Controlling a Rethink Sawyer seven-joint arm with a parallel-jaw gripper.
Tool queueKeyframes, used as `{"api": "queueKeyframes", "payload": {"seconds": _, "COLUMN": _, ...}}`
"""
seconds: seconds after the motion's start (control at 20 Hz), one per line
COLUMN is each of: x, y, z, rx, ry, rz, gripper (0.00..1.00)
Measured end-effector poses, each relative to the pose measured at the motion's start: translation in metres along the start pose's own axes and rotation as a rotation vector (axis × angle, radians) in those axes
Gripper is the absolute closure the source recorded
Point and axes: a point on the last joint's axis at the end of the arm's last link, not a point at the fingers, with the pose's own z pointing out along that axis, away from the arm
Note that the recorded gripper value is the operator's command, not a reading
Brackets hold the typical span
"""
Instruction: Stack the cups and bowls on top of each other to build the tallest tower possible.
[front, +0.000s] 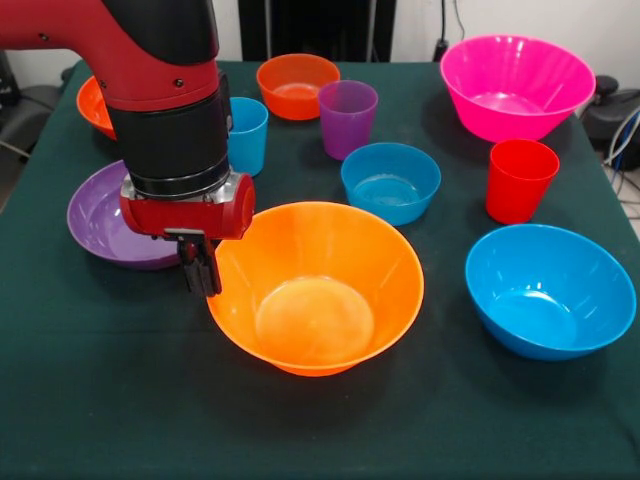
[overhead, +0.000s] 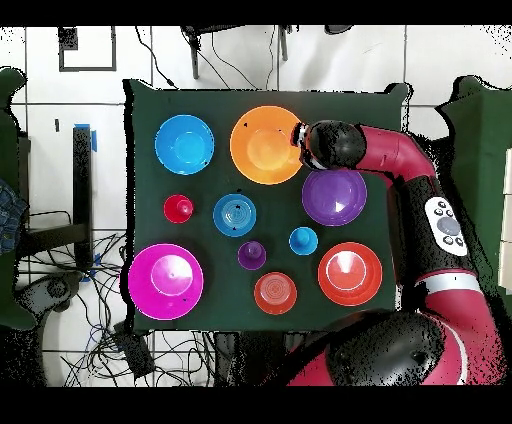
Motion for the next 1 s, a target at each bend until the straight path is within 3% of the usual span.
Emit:
{"api": "queueKeyframes", "payload": {"seconds": 0.65, "x": -0.003, "y": 0.000, "z": -0.006, "rx": 0.004, "ry": -0.005, "rz": -0.002, "gripper": 1.00}}
{"api": "queueKeyframes", "payload": {"seconds": 1.0, "x": -0.006, "y": 0.000, "z": -0.018, "rx": 0.012, "ry": 0.019, "rz": -0.008, "gripper": 1.00}}
